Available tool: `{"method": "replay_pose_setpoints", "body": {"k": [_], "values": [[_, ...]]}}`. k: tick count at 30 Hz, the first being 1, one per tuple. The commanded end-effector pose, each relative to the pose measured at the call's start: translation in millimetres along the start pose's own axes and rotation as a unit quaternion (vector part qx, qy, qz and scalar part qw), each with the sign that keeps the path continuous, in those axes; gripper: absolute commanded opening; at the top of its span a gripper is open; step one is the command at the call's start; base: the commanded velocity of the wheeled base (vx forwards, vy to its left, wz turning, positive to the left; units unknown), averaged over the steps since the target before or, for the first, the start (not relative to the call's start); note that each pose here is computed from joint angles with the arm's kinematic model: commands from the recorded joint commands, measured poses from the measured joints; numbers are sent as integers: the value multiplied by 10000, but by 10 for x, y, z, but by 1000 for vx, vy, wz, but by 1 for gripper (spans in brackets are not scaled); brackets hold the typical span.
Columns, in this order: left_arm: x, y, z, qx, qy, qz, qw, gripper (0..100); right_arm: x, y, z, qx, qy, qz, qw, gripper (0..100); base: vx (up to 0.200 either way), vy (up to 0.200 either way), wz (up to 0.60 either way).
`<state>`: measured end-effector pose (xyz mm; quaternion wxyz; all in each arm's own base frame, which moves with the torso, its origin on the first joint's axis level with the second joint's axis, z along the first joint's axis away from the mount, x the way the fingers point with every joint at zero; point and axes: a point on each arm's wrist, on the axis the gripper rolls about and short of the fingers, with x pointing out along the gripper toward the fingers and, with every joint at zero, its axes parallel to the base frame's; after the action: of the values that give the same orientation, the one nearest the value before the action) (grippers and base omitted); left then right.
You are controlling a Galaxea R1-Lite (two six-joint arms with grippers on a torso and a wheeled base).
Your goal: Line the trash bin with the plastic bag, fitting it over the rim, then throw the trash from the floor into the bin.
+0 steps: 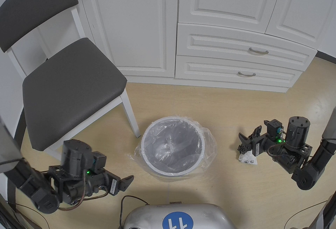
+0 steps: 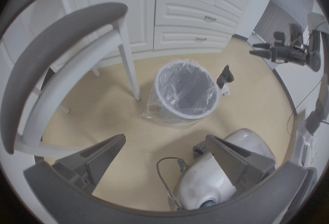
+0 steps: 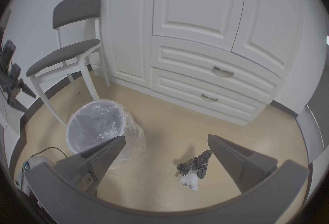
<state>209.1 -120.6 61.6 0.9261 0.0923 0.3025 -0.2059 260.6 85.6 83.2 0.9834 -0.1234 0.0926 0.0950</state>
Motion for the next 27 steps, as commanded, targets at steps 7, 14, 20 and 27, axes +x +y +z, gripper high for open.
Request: {"method": "replay_pose_setpoints", "body": {"k": [7, 14, 20, 27], "values": [[-1174, 100, -210, -789, -1804, -144, 9803, 100, -545, -137, 266, -322, -688, -83, 9971, 100, 0, 0, 0], [-1349, 222, -194, -974, -2296, 116, 9683, 100, -415, -373, 209, -146, -332, -543, 9979, 100, 0, 0, 0], [-1341, 238, -142, -978, -2387, 181, 9660, 100, -248, -501, 298, 798, 671, -573, 9929, 100, 0, 0, 0], [-1364, 245, -21, -993, -2618, 206, 9598, 100, -53, -760, 439, 1962, 2161, -475, 9553, 100, 0, 0, 0]]}}
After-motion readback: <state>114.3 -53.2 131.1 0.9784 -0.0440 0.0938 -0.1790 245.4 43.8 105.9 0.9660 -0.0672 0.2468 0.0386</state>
